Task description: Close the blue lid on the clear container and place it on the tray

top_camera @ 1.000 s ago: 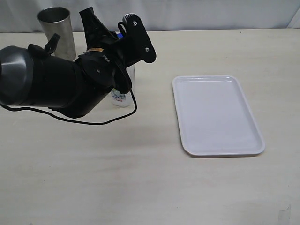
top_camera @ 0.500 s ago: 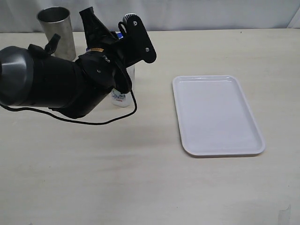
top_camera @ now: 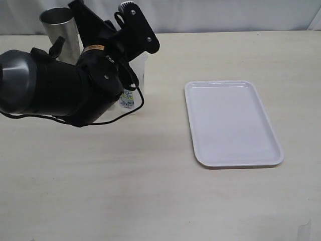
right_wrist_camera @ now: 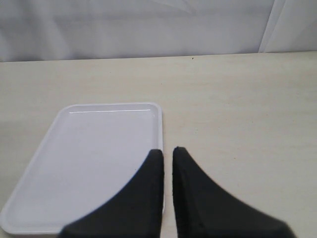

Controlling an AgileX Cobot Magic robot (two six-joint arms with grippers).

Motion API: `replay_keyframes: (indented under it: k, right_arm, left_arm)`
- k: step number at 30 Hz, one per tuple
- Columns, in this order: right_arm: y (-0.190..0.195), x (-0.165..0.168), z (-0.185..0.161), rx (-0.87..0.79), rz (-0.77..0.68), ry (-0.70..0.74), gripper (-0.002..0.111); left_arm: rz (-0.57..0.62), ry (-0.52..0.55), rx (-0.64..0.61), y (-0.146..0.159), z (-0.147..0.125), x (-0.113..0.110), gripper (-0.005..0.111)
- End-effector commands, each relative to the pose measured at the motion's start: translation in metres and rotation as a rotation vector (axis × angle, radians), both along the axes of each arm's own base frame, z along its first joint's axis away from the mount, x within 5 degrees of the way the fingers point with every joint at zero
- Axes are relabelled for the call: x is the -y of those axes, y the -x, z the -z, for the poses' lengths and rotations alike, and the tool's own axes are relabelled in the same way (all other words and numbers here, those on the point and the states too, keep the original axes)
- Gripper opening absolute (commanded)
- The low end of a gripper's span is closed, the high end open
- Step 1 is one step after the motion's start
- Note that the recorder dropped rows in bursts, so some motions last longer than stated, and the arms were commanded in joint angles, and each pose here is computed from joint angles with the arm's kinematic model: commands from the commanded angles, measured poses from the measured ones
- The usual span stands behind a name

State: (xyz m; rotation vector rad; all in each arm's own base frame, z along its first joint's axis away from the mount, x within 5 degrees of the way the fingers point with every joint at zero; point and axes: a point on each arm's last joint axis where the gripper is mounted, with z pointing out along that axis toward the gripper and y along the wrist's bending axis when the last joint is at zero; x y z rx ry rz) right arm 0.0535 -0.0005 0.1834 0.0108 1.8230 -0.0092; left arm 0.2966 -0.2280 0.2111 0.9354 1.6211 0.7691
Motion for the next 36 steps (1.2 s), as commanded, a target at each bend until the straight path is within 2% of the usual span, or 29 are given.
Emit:
replay_keyframes:
  k: [1,4,9,12,17,21,23,26,27,28,30,32,34,35,36]
  right_arm:
    - [0.0,0.0,0.001,-0.003,0.003,-0.004,0.007]
    - [0.0,0.0,0.001,-0.003,0.003,-0.004,0.007]
    - [0.0,0.0,0.001,-0.003,0.003,-0.004,0.007]
    - [0.0,0.0,0.001,-0.003,0.003,-0.004,0.007]
    - [0.0,0.0,0.001,-0.003,0.003,-0.004,0.007]
    - [0.0,0.0,0.001,-0.003,0.003,-0.004,0.007]
    - [0.0,0.0,0.001,-0.003,0.003,-0.004,0.007]
    - [0.0,0.0,0.001,-0.003,0.003,-0.004,0.007]
    - [0.0,0.0,0.001,-0.003,0.003,-0.004,0.007]
    - [0.0,0.0,0.001,-0.003,0.003,-0.004,0.007]
    - [0.0,0.0,0.001,-0.003,0.003,-0.004,0.007]
    - [0.0,0.0,0.001,-0.003,0.003,-0.004,0.007]
    - [0.0,0.0,0.001,-0.003,0.003,-0.004,0.007]
    - [0.0,0.0,0.001,-0.003,0.003,-0.004,0.007]
    - [0.0,0.0,0.001,-0.003,0.003,-0.004,0.007]
  left_arm:
    - [-0.158,0.062,0.045,0.001,-0.006,-0.014,0.019]
    - [-0.23,0.139,0.002,0.001,-0.008,-0.023,0.019]
    - [-0.392,0.37,-0.126,-0.005,-0.018,-0.057,0.019]
    - [-0.455,0.422,-0.177,-0.005,-0.029,-0.078,0.019]
    - [-0.441,0.485,-0.227,0.004,-0.024,-0.103,0.019]
    - [-0.465,0.603,-0.311,0.009,-0.004,-0.129,0.019]
    - [-0.427,0.739,-0.41,0.007,0.01,-0.138,0.019]
    - [-0.378,1.045,-0.553,-0.001,0.023,-0.161,0.019]
    - [-0.323,1.179,-0.628,-0.002,0.026,-0.163,0.02]
    - [-0.311,1.263,-0.662,-0.003,0.028,-0.17,0.023]
    - [-0.258,1.36,-0.725,-0.005,0.032,-0.175,0.034]
    - [-0.228,1.315,-0.752,-0.005,0.039,-0.179,0.044]
    - [-0.143,1.146,-0.767,-0.004,0.045,-0.181,0.049]
    - [0.02,1.004,-0.8,-0.003,0.051,-0.175,0.048]
    - [0.079,0.979,-0.797,-0.003,0.053,-0.171,0.048]
